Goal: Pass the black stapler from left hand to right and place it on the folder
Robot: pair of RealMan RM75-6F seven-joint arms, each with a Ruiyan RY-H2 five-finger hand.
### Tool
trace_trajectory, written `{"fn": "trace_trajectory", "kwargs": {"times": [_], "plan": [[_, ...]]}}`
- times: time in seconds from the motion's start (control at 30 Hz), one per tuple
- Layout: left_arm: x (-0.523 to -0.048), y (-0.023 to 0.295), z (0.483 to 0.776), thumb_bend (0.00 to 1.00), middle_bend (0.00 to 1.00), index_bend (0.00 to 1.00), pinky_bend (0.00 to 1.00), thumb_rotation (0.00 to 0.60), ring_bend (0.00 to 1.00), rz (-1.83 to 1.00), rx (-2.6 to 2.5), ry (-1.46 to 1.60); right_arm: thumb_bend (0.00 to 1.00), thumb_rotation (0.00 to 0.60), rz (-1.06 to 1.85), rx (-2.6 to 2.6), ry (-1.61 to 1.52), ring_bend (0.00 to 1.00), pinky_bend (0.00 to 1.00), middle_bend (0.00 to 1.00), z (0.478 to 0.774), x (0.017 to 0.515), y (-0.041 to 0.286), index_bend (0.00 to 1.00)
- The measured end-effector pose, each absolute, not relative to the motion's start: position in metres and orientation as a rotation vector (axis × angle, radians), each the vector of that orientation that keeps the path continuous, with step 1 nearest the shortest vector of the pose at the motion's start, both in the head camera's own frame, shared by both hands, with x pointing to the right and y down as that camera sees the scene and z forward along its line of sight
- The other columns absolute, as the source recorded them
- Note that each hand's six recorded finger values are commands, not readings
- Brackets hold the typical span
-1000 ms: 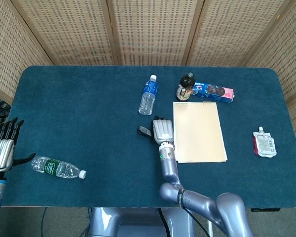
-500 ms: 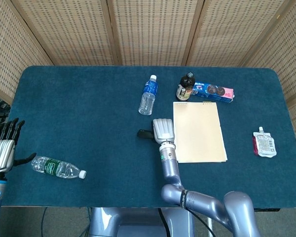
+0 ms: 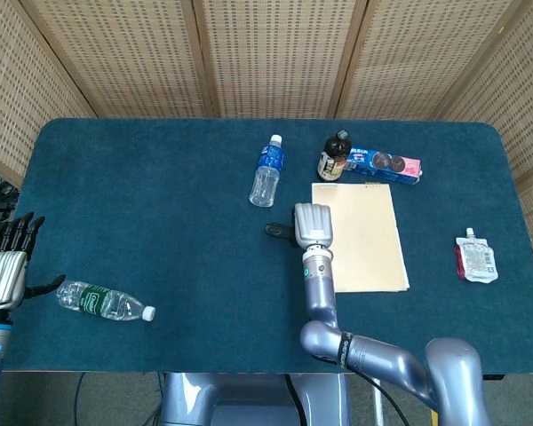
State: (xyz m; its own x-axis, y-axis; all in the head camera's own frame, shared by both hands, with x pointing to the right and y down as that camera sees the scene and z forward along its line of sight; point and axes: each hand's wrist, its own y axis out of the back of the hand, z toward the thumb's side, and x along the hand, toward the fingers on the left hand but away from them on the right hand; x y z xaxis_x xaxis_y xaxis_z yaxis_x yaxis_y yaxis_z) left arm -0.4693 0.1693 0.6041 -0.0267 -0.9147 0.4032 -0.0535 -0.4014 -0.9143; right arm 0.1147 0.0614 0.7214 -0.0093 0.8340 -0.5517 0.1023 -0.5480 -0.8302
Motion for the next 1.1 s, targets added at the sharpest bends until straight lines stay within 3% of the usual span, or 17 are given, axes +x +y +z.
{"fn": "trace_trajectory", "kwargs": {"times": [0.33,0.67,1.1], "plan": [[-0.467,0.17,0.606,0.2,0.0,0.02,0.0,0.6,0.0,-1.518,-1.529,1.033,0.28,0.6,1.683,-1.595,-1.086,0.73,0.85,0.65,0.711,0.166,0.038,0.83],[-0.465,0.171,0.607,0.2,0.0,0.02,0.0,0.6,0.0,-1.519,-1.529,1.02,0.28,0.6,1.798,-1.537,-1.151,0.73,0.85,0.65,0.72,0.228,0.034,0.83],[-0.462,0.172,0.608,0.2,0.0,0.02,0.0,0.6,0.0,-1.52,-1.529,1.011,0.28,0.6,1.849,-1.647,-1.195,0.73,0.85,0.65,0.739,0.237,0.053,0.83]]}}
